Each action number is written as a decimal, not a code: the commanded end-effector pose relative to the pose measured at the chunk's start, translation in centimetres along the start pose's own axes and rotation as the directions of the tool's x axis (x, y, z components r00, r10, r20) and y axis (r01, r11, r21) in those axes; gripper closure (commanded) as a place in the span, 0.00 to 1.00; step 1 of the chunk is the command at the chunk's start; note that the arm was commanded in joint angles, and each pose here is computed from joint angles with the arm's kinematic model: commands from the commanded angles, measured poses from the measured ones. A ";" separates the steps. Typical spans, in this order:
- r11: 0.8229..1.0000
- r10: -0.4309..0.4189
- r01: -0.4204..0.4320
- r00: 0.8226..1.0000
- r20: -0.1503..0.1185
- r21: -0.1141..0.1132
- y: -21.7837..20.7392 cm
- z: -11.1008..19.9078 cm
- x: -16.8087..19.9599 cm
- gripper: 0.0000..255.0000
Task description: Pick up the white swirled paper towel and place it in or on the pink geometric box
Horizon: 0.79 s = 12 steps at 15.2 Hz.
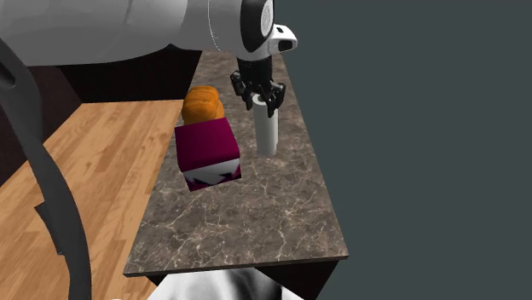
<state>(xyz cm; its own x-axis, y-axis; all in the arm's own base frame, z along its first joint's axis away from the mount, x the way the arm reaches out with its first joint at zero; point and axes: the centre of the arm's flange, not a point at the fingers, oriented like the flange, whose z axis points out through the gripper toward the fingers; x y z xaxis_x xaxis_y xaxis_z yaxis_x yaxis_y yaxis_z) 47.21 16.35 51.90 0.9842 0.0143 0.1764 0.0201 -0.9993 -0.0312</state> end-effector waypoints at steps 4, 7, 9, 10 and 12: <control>1.000 0.000 0.000 1.000 0.000 0.000 -0.1 -2.6 0.5 1.00; 1.000 0.000 0.000 1.000 0.000 0.000 -0.1 -4.2 0.8 1.00; 1.000 0.000 0.000 1.000 0.000 0.000 -0.2 -5.2 1.0 1.00; 1.000 0.000 0.000 1.000 0.000 0.000 -0.2 -5.7 1.1 1.00; 1.000 0.000 0.000 1.000 0.000 0.000 -0.2 -6.8 1.2 1.00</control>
<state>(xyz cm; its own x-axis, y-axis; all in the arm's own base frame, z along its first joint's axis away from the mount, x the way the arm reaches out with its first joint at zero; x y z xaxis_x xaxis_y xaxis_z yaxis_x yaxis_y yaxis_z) 47.27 16.23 58.18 0.9843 0.0142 0.1761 0.0200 -0.9993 -0.0312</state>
